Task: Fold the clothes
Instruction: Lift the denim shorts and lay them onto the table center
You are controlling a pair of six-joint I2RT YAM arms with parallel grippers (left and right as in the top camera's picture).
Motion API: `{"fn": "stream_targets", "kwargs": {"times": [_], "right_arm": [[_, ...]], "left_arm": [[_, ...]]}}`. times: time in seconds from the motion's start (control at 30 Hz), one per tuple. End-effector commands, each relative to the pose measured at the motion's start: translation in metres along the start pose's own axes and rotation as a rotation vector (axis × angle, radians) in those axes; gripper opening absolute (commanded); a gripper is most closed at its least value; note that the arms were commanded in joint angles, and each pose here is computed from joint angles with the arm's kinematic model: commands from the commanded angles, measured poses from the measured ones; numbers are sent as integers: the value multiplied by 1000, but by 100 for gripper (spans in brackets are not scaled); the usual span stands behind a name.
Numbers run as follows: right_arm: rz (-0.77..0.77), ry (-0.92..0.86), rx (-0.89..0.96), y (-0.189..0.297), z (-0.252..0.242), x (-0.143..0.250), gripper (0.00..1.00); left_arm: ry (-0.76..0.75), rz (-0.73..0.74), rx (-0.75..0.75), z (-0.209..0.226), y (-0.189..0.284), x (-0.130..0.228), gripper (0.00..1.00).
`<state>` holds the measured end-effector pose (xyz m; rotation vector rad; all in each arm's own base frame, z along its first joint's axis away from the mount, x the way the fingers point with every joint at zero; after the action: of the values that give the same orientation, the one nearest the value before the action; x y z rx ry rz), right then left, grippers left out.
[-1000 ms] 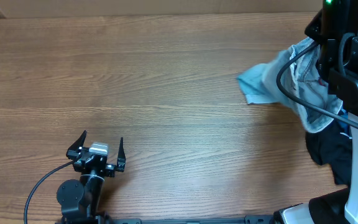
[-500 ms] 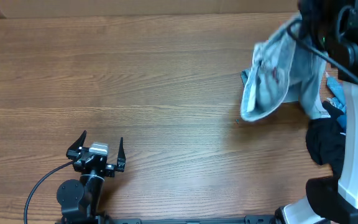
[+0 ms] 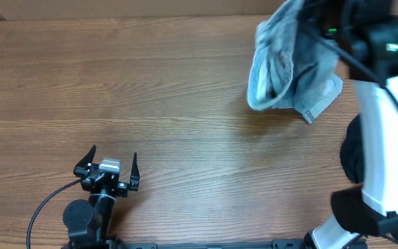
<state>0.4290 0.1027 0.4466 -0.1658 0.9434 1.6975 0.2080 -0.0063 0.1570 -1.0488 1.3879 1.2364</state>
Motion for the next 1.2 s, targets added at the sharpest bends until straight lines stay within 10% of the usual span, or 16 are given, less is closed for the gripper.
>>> {"fn": "stream_targets", "kwargs": {"times": [0.0,0.27,0.63,0.9,1.03,1.17], "right_arm": [[111,55,-59,-21,38,68,4],[-64,30,-1,-16,12,1,4],[630,156,-120,-84,67,304,4],[750,692,-503,-35,96,360,4],[569,829,-533,-53,106,339,4],[446,948,-632,-68,119,313,29]], "left_arm": [[4,-6,-2,0,0,0,100],[4,-6,-2,0,0,0,100],[4,-6,-2,0,0,0,100],[4,-6,-2,0,0,0,100],[4,-6,-2,0,0,0,100],[4,-6,-2,0,0,0,100]]}}
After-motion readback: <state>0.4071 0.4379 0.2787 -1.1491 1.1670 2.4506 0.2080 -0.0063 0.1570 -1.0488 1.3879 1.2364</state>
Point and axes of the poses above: each gripper's point midway between its finger pads, its own y axis back along the fingers, its own z axis along the line the jaws close on, x = y × z, the point moved 3 cm from there along y, back along the fingers, and after that the axes turned 11 degrees about y, right-handed, at the moved point
